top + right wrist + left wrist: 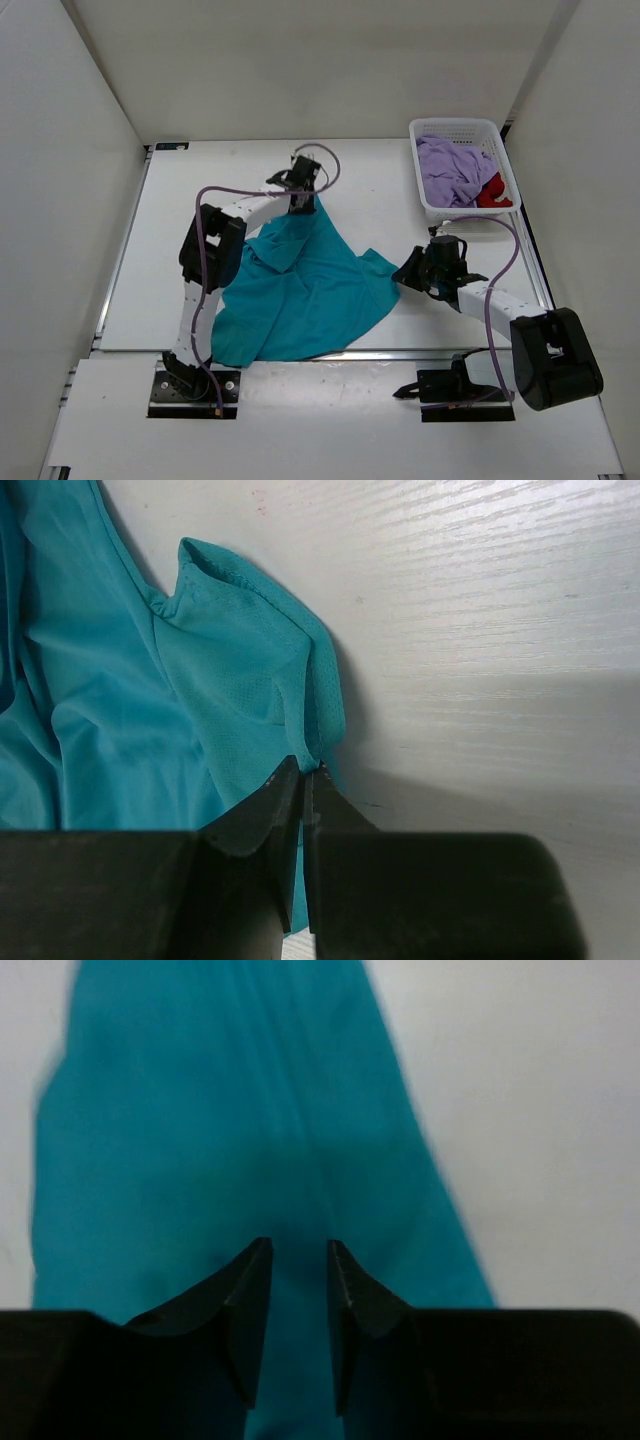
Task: Fold and stack the t-shirts
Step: Flatten out the tshirt
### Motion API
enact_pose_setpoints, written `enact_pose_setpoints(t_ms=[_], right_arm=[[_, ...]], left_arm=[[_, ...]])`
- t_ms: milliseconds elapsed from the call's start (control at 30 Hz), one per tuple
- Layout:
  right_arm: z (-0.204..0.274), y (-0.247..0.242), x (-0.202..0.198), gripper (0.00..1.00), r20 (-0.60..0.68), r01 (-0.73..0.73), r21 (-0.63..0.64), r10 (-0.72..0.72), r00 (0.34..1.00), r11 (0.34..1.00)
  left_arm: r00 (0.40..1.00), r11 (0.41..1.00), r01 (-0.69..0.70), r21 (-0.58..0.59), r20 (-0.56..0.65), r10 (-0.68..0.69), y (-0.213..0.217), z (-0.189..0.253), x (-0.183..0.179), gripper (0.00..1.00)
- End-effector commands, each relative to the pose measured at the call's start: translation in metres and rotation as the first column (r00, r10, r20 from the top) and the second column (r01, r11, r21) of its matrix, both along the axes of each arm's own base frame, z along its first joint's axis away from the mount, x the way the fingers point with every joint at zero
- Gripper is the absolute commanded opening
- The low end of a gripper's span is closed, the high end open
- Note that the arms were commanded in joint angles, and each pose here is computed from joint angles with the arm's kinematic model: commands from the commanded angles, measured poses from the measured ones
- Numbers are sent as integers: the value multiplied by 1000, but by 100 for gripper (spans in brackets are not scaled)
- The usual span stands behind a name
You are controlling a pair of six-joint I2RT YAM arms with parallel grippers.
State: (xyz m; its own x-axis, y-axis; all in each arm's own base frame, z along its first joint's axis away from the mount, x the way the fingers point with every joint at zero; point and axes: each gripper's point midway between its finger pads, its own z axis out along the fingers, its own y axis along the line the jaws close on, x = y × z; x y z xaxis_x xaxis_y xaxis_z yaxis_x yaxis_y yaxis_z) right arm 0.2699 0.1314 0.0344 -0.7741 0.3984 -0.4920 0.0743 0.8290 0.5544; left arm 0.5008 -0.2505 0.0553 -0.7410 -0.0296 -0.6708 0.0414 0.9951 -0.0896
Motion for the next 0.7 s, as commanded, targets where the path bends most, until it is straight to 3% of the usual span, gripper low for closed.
enact_pose_setpoints(t_ms=[0, 100, 267, 433, 667], right_arm=[[15, 7, 14, 0, 72, -28, 18, 27, 997, 999], [13, 10, 13, 0, 66, -35, 20, 34, 997, 999], [15, 13, 9, 0, 72, -42, 34, 40, 997, 999], [13, 16, 8, 0, 67, -53, 28, 51, 996, 998], [16, 17, 10, 0, 81, -63, 28, 60, 995, 998]], left_arm=[[995, 994, 66, 88, 66, -72, 0, 45, -54, 41], [995, 996, 64, 56, 70, -68, 13, 44, -80, 50], [994, 993, 112, 34, -2, -112, 11, 17, -112, 57], [993, 993, 115, -7, 25, -115, 1, 19, -110, 65], [989, 988, 148, 41, -11, -148, -8, 8, -103, 66]])
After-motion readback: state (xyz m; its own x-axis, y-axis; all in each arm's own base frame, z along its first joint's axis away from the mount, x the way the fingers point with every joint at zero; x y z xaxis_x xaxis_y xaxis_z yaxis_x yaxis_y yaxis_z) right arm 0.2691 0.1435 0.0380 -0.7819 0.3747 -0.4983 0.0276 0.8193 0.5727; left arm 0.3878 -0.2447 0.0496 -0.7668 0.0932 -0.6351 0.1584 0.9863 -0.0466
